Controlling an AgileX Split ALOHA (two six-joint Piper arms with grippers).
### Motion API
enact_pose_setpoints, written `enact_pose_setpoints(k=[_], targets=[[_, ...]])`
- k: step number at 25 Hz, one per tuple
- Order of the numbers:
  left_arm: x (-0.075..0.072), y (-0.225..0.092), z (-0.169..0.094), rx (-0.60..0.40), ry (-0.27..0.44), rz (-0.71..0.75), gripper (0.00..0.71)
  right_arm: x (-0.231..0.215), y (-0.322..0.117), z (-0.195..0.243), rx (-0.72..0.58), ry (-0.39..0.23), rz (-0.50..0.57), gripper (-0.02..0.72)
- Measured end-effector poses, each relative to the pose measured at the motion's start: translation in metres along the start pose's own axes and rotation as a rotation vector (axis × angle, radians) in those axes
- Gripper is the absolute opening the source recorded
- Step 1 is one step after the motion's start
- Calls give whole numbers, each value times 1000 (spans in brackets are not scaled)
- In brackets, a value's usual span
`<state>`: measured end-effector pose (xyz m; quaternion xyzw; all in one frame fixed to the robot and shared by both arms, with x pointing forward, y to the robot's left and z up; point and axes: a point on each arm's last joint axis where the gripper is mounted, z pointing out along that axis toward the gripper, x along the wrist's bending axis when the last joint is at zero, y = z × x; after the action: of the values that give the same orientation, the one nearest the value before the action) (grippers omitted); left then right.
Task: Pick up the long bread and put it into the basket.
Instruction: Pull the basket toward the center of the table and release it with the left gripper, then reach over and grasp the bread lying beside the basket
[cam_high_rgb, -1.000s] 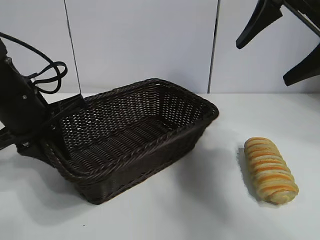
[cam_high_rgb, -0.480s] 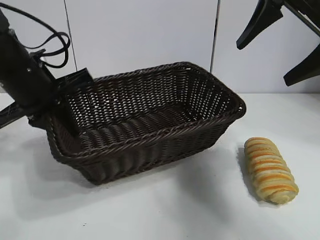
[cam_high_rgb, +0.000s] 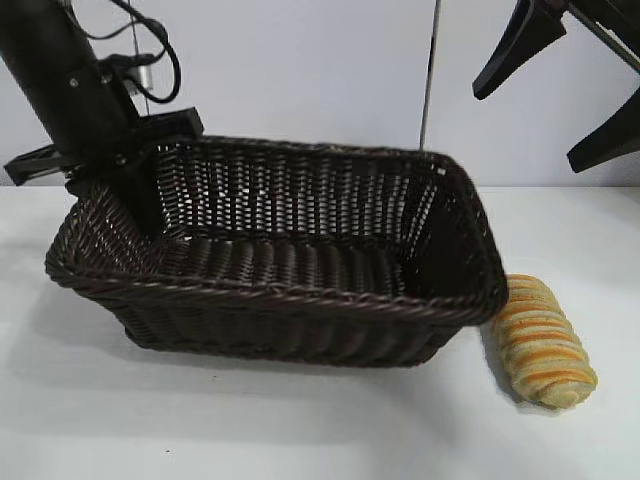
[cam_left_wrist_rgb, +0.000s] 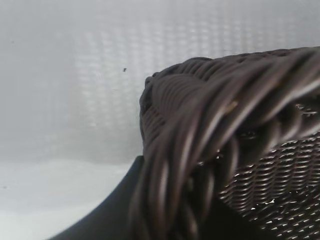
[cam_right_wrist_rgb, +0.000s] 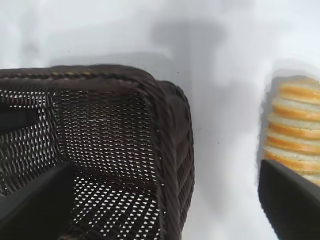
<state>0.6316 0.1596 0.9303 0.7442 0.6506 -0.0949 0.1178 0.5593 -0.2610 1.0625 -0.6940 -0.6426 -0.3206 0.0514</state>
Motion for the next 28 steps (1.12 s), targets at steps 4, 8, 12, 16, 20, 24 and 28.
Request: enact_pose_setpoints(k=[4,8,12,16,20,24,28], targets=[[0,1,7,14,-18,-19,100,0,0,0,0,0,0,694],[-4,6,0,-3,-30,-11,262,0,0,0,0,0,0,694],[-12,13,-16,10,-49,10,601,0,0,0,0,0,0,694],[-21,20,-52,-47,-28,45,679,0,0,0,0,0,0,694],[-16,27,-116,-208,126,91,691,0,0,0,4,1,0,694],[32,28,-178,-336,309,32,693,0,0,0,5,1,0,694],[104,17,-224,-402,434,-97,693,0,0,0,5,1,0,694]])
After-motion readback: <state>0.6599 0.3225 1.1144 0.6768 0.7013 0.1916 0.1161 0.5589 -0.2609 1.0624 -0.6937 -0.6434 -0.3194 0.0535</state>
